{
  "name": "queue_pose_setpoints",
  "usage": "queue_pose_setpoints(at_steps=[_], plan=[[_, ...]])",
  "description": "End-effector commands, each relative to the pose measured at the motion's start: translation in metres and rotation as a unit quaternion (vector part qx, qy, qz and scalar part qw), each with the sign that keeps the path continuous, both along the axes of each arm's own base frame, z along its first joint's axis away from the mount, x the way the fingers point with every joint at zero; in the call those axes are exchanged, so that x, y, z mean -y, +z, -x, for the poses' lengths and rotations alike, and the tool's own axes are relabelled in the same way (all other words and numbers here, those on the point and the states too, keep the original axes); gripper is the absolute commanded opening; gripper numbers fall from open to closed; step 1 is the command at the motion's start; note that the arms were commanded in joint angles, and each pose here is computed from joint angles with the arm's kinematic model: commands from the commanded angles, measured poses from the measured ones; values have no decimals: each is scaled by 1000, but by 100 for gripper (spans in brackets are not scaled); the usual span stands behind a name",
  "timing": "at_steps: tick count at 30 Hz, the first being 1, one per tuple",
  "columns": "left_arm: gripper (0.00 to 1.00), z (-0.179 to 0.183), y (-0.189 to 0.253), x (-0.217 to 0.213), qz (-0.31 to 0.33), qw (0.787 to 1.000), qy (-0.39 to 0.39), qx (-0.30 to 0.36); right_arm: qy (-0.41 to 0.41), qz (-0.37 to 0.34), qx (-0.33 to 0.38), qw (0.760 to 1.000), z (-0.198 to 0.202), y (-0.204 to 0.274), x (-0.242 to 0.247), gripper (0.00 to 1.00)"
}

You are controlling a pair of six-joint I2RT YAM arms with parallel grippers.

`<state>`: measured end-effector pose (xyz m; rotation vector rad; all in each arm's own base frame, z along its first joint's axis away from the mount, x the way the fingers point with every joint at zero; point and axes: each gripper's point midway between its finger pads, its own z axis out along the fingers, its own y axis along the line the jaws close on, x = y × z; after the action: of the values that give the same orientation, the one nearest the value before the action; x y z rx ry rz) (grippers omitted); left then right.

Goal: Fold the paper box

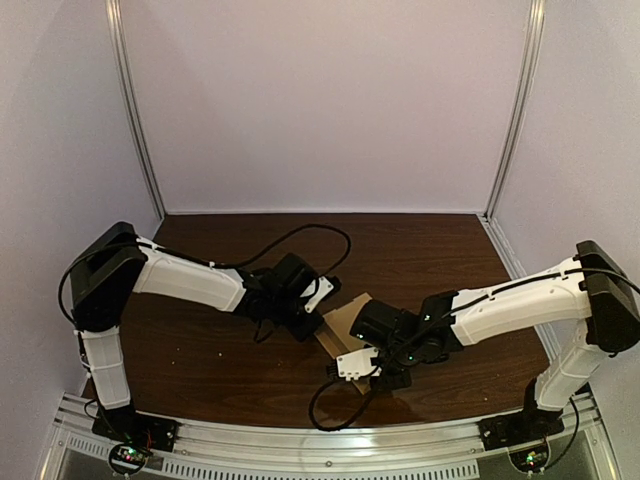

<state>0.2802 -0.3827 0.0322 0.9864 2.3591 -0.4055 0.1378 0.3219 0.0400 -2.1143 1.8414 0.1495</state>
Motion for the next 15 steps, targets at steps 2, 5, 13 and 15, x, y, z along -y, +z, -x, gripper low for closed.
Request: queue_pose_setpoints(at_steps=[2, 5, 13, 15], plan=[[0, -3, 5, 10, 12, 1000, -7, 5, -18, 75, -19, 997, 5, -32, 30, 41], [0, -4, 6, 12, 7, 1000, -8, 4, -16, 78, -20, 997, 6, -33, 32, 41], [0, -6, 11, 15, -1, 1000, -13, 0, 0, 89, -27, 996, 11, -35, 37, 42], [0, -6, 11, 16, -8, 1000, -15, -2, 7, 97, -34, 995, 14, -38, 40, 42]])
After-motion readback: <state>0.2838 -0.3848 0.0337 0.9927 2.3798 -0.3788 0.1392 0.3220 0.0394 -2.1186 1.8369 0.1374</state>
